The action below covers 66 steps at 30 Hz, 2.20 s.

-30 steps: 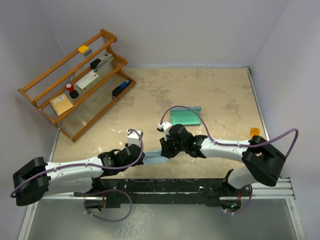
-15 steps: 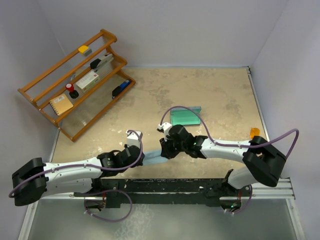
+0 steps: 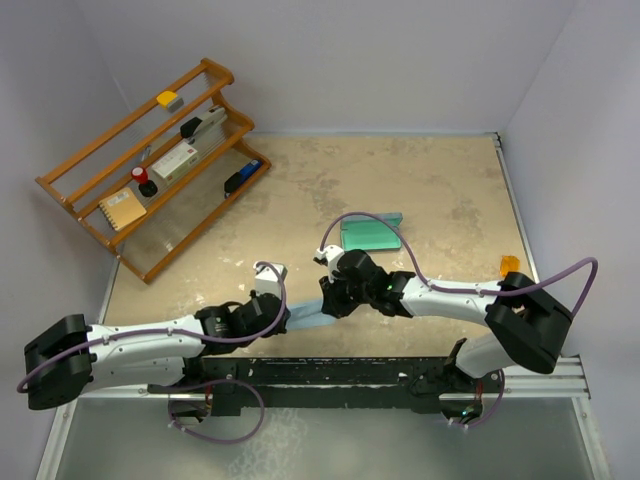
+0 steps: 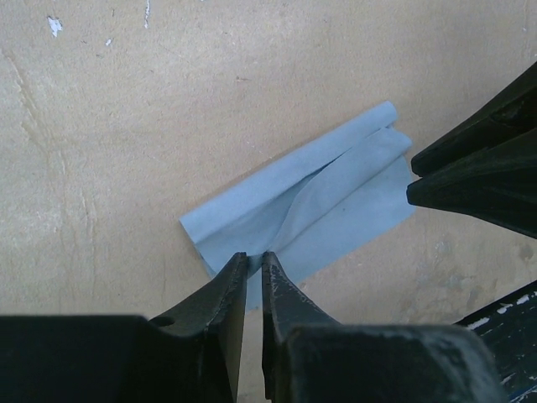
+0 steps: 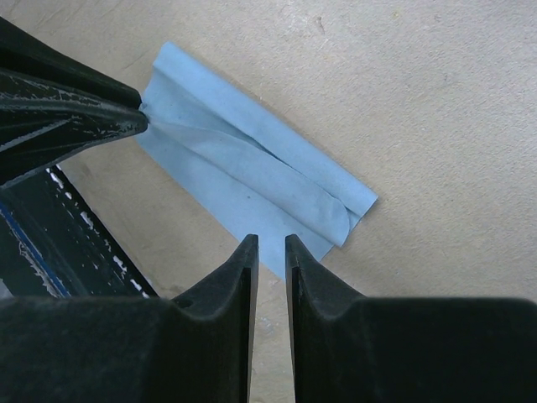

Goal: Organize the sunglasses
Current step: Fold the glasses cleaning cloth at the center of the board.

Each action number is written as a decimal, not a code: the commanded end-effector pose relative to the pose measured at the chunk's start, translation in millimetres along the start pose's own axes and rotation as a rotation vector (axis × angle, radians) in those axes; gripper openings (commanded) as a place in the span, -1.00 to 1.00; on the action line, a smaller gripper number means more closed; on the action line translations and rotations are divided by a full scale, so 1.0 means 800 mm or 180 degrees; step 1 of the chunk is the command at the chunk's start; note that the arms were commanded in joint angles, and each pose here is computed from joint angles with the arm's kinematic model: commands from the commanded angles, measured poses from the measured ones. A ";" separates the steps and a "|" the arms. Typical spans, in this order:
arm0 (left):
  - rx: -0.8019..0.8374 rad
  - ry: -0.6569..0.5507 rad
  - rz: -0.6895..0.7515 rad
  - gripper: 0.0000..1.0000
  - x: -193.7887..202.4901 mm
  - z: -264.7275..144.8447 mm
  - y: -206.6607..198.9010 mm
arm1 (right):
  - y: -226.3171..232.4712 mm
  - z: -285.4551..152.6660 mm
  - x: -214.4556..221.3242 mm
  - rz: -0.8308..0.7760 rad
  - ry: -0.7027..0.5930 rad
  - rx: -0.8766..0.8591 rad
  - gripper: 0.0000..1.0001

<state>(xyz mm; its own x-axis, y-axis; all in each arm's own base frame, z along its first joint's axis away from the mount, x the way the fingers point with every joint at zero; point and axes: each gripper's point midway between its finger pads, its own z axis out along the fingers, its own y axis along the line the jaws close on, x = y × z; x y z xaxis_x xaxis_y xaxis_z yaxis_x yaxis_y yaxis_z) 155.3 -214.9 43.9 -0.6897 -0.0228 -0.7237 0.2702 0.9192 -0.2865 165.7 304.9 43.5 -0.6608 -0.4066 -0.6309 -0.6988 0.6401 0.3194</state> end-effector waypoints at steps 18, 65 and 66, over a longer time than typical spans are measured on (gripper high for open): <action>0.0052 -0.0051 -0.0053 -0.80 0.011 -0.011 -0.017 | 0.002 -0.007 -0.011 -0.0043 -0.0101 0.0028 -0.59; 0.0067 -0.0169 -0.0296 -0.82 0.008 -0.015 -0.025 | -0.012 -0.004 0.005 -0.0014 -0.0060 0.0159 -0.66; 0.0061 -0.0153 -0.0278 -0.82 0.009 -0.015 -0.026 | -0.012 -0.003 0.006 -0.0013 -0.0058 0.0152 -0.66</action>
<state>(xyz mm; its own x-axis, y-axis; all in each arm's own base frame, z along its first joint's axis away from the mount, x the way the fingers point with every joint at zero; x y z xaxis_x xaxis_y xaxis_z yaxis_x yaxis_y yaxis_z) 133.2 -221.4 41.4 -0.6942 -0.0678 -0.7166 0.2356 0.9194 -0.3151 167.7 291.4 38.8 -0.6610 -0.4096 -0.6287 -0.6827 0.6761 0.2772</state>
